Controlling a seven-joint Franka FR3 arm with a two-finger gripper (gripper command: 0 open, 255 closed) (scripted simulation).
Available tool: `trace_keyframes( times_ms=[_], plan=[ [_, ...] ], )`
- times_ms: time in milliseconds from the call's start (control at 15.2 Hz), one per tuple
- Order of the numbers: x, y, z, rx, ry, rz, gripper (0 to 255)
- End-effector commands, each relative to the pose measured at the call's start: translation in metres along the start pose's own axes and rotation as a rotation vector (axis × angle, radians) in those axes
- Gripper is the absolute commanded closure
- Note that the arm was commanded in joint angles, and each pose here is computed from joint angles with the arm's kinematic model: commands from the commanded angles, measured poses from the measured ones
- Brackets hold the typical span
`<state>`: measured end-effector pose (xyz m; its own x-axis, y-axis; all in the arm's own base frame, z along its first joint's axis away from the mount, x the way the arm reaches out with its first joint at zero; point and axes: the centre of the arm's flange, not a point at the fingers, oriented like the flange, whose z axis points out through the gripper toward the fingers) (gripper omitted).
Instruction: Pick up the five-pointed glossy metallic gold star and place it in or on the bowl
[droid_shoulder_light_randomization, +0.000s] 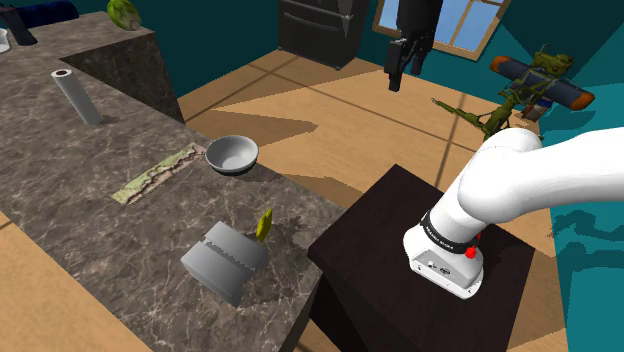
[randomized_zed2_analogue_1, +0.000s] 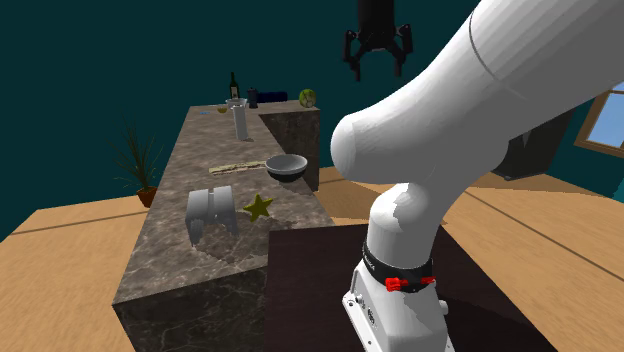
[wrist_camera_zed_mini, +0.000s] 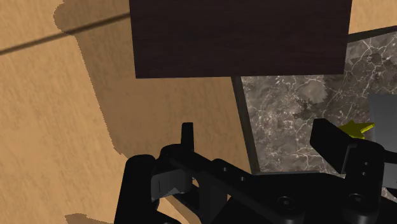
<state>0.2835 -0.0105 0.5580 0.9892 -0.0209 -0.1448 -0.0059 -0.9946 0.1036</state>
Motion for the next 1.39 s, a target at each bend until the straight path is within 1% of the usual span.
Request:
trace_keyframes(
  times_ms=[0, 660, 1320],
  plan=[
    [0.0, 0.0, 0.0, 0.0, 0.0, 0.0, 0],
    [0.008, -0.1, 0.083, 0.015, 0.027, 0.191, 0],
    [0.036, -0.198, 0.164, 0.03, 0.054, 0.381, 0]
  ],
)
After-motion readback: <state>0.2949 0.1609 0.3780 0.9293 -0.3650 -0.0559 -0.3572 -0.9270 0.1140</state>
